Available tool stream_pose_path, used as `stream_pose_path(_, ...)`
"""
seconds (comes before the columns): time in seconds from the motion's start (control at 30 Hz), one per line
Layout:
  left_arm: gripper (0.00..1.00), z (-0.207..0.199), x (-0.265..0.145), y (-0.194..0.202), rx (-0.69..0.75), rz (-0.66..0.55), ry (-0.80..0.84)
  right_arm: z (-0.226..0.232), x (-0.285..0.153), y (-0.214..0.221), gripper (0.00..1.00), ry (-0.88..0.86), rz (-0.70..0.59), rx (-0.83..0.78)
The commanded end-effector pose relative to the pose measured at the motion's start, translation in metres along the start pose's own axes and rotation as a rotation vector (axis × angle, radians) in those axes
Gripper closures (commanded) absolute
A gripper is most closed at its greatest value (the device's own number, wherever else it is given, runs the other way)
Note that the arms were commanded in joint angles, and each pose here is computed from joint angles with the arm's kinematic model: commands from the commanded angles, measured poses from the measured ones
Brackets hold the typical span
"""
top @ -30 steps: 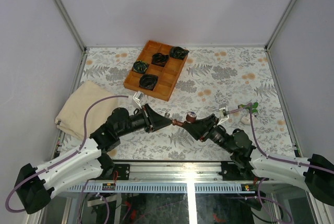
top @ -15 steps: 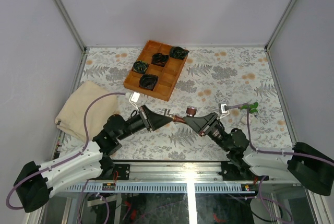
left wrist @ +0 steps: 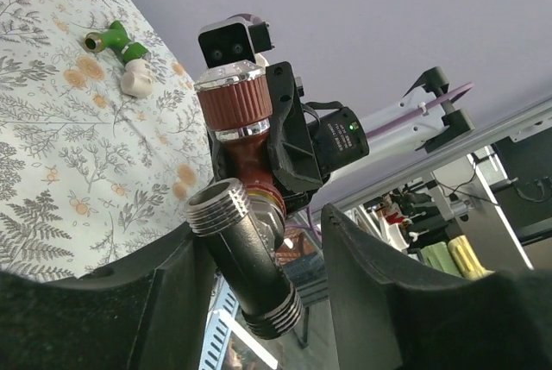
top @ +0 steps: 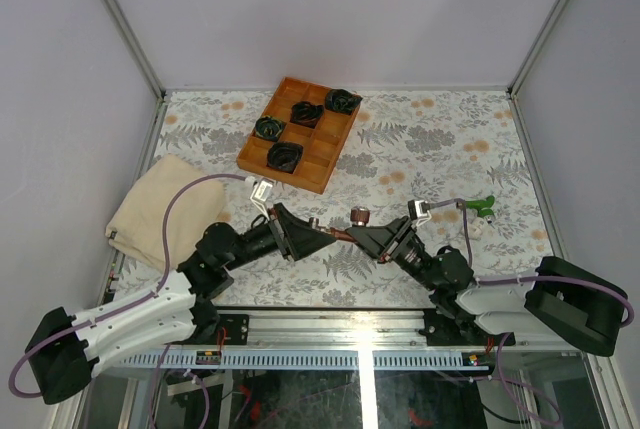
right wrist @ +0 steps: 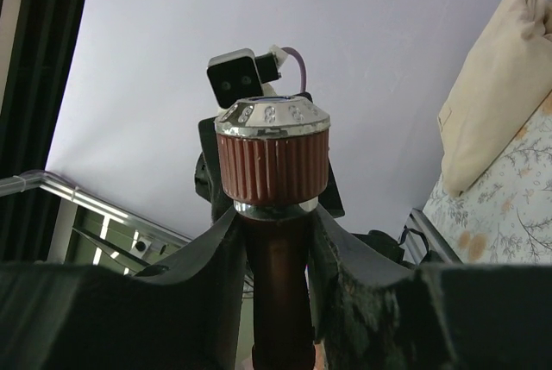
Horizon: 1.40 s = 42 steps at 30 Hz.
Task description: Install the water faucets
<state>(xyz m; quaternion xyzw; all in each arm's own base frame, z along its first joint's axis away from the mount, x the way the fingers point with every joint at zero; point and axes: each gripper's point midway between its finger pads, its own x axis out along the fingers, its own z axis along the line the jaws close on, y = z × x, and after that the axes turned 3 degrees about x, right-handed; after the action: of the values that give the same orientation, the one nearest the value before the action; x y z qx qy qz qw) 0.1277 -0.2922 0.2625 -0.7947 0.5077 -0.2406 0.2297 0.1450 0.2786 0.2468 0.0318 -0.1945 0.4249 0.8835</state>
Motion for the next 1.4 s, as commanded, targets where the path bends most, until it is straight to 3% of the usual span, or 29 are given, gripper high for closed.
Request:
stream_pose_path(0.0, 0.5, -0.034, 0.002, -0.016, 0.092, -0.037, 0.115, 0.013, 0.002, 0.005, 1.0, -0.037, 0.021, 0.022)
stream_pose_path(0.3, 0.38, -0.026, 0.007, -0.012, 0.095, 0.009, 0.061, 0.006, -0.003, -0.003, 1.0, -0.015, -0.024, 0.0)
stream_pose_path(0.93, 0.3, -0.005, 0.001, -0.013, 0.102, 0.009, -0.071, 0.015, -0.013, -0.01, 1.0, -0.022, -0.05, -0.053)
stream_pose_path(1.13, 0.33, -0.001, -0.003, -0.011, 0.119, 0.02, -0.09, 0.013, -0.016, -0.014, 1.0, -0.001, -0.065, -0.068)
stream_pose_path(1.37, 0.54, 0.002, -0.007, -0.013, 0.138, -0.002, -0.106, 0.014, -0.017, -0.013, 1.0, -0.001, -0.061, -0.072)
